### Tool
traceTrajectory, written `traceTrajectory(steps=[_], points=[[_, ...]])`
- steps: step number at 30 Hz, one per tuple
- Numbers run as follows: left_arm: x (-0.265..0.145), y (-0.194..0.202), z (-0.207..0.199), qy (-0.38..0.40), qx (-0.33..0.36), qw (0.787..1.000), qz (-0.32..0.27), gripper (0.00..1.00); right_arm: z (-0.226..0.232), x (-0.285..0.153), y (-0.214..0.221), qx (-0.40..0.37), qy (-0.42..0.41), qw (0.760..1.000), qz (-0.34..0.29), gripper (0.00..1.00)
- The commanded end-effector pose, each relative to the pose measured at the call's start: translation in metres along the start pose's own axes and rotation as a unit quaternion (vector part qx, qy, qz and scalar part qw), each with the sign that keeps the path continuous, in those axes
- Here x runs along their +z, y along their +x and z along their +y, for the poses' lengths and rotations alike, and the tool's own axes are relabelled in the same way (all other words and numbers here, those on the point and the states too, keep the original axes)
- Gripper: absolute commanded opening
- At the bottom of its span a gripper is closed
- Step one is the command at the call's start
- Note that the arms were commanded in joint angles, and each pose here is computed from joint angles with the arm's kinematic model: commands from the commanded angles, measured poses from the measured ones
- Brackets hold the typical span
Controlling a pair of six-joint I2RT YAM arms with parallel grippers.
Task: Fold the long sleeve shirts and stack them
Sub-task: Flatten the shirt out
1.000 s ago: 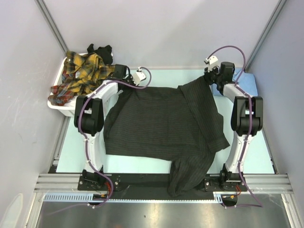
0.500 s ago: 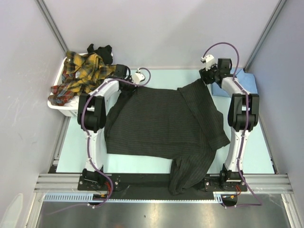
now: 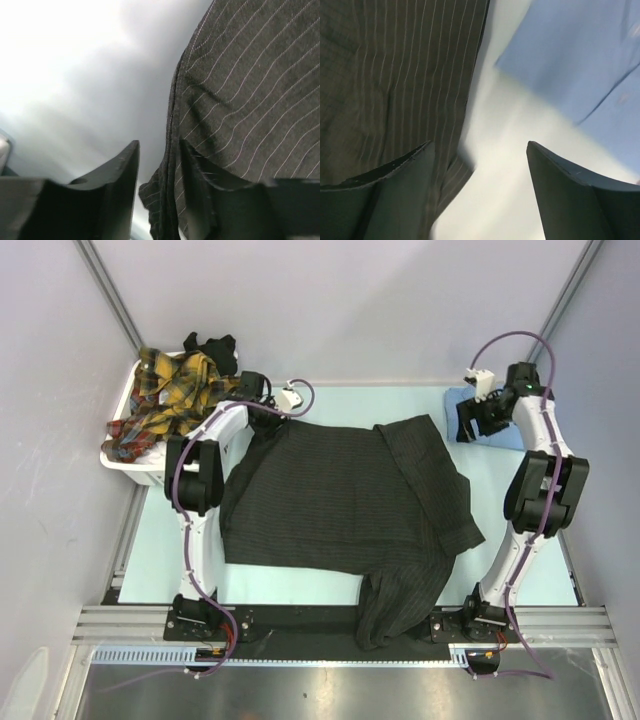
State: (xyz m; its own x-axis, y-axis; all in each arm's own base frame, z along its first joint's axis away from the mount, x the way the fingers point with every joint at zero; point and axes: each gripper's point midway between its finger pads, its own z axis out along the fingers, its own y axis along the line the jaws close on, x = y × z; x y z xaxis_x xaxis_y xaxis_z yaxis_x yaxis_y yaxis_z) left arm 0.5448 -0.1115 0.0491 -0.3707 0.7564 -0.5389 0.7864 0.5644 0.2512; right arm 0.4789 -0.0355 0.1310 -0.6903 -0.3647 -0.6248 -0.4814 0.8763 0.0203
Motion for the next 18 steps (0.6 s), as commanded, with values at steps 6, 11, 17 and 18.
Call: traceTrajectory(steps=[6, 11, 17, 18], points=[[-0.040, -0.025, 0.051, -0.069, 0.114, 0.991, 0.005, 0.17, 0.063, -0.052, 0.076, 0.184, -0.124, 0.971, 0.094, 0.69], [-0.027, -0.008, 0.061, -0.077, 0.148, 0.985, 0.050, 0.37, 0.062, -0.049, 0.104, 0.234, -0.134, 0.954, 0.130, 0.65], [-0.024, -0.009, 0.051, -0.053, 0.136, 0.989, 0.037, 0.50, 0.066, -0.049, 0.112, 0.263, -0.144, 0.944, 0.140, 0.63], [-0.022, -0.008, 0.049, -0.049, 0.135, 0.989, 0.037, 0.51, 0.066, -0.049, 0.112, 0.264, -0.146, 0.943, 0.139, 0.63]])
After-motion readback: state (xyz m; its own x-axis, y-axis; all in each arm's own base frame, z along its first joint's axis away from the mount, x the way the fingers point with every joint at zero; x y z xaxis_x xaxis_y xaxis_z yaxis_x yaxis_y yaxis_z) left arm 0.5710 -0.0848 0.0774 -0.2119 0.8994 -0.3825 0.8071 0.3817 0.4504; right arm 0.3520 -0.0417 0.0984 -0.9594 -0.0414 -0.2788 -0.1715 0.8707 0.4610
